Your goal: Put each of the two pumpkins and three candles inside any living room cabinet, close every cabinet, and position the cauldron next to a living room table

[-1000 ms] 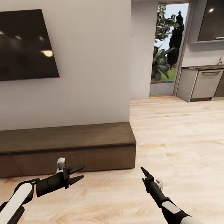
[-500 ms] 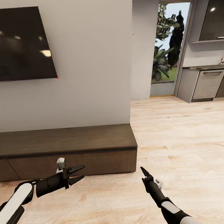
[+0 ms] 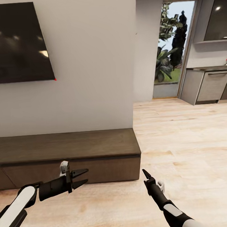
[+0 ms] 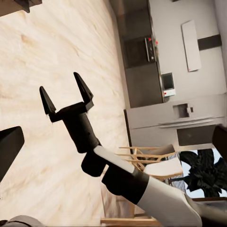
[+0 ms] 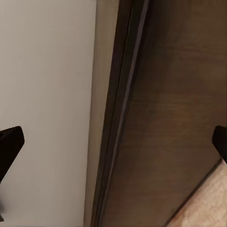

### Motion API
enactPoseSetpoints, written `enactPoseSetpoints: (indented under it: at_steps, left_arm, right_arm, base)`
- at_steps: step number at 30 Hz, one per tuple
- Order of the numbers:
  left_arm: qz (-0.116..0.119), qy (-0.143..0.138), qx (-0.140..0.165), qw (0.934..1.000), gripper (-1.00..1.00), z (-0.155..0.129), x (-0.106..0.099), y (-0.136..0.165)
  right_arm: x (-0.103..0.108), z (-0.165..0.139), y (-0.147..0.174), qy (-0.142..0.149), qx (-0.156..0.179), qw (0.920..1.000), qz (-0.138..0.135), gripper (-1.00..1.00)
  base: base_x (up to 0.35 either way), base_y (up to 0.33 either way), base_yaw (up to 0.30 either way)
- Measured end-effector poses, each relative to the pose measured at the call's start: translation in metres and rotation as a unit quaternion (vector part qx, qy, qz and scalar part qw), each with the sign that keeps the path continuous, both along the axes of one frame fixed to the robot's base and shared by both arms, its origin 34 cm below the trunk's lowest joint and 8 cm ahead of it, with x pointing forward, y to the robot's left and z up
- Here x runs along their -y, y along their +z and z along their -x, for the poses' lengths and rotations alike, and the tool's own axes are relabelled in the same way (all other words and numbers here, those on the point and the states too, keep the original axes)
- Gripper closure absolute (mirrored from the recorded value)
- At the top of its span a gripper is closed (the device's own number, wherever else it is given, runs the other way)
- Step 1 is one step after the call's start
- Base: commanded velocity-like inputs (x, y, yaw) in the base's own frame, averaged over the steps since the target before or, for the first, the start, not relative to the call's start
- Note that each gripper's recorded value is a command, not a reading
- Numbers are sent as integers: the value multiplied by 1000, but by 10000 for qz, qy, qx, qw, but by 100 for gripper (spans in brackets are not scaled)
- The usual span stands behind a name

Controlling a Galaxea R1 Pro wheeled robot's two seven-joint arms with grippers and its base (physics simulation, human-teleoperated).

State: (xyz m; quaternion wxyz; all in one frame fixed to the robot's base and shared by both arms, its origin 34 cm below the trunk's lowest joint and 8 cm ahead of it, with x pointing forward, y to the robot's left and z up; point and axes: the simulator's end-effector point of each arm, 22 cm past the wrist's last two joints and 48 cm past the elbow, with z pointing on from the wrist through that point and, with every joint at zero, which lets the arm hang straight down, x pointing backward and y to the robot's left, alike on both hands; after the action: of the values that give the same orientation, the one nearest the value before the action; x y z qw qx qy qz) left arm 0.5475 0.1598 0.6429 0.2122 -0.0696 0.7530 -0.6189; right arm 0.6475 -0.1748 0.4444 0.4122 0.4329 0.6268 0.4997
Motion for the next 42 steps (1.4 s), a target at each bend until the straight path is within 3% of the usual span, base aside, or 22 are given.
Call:
enactPoseSetpoints:
  at_steps: [12, 17, 22, 30, 42]
  left_arm:
    - [1, -69, -26, 10000, -100, 3, 5, -2]
    - [-35, -352, -172, 9992, -100, 18, 24, -14]
    - [113, -485, -338, 9982, -100, 28, 35, -18]
    - [107, -731, -505, 9960, -100, 43, 51, -28]
    - [91, -781, -534, 9955, -100, 47, 54, -31]
  right_arm:
    - [2, 0, 0, -13, -1, 10000, 7, -100]
    - [2, 0, 0, -12, 5, 10000, 7, -100]
    - [0, 0, 1, 0, 25, 10000, 3, -100]
    - [3, -1, 2, -56, 54, 9999, 69, -100]
    - [5, -1, 1, -70, 54, 9999, 87, -100]
  base:
    - [251, 0, 0]
    - [79, 0, 0]
    - [39, 0, 0]
    - [133, 0, 0]
    - [164, 0, 0]
